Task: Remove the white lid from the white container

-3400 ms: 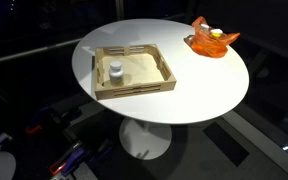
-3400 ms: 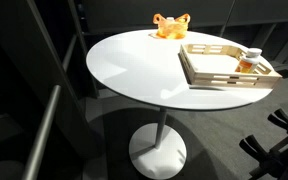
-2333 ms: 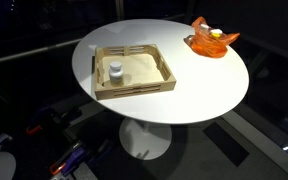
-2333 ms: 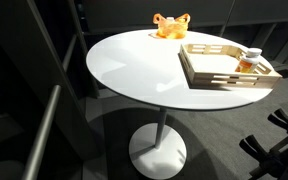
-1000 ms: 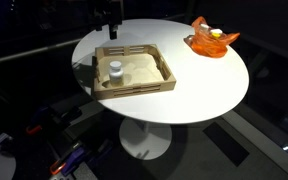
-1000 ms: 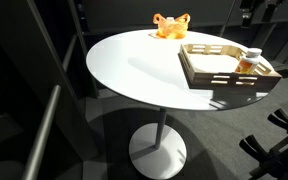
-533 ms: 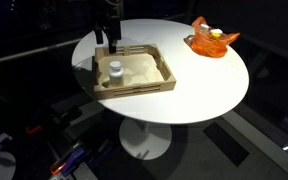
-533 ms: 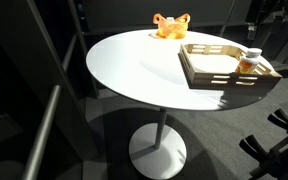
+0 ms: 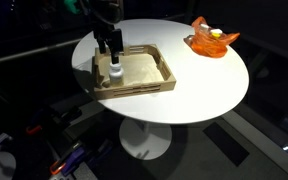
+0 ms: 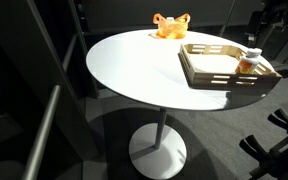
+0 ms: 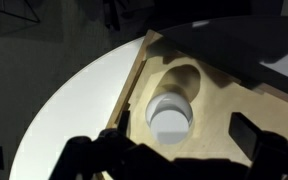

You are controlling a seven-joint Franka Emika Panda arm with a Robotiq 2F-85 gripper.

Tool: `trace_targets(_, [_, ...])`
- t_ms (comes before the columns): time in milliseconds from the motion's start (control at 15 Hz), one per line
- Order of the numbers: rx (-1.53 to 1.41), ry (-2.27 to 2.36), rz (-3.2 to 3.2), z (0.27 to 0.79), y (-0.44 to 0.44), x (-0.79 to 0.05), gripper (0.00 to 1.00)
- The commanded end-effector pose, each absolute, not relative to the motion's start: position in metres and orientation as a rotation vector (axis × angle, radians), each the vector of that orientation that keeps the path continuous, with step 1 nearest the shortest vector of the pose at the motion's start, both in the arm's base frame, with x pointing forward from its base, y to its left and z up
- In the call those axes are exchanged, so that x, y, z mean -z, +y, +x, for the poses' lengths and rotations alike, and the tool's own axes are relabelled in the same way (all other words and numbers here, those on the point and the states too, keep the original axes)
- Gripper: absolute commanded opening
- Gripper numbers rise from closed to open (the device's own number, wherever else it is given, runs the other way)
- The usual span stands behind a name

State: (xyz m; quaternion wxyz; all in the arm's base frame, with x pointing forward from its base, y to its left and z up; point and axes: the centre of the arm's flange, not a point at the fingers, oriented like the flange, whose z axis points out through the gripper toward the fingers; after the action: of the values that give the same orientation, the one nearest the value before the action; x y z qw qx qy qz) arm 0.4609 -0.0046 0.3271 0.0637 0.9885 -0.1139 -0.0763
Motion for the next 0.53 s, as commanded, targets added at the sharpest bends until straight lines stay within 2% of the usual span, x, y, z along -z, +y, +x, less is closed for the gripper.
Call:
trace_targets(0, [0.197, -0.369, 2.958, 0.458, -0.011, -0.319, 1.0])
trace_targets(467, [0.202, -0.377, 2.957, 0.46, -0.016, -0.307, 0.96])
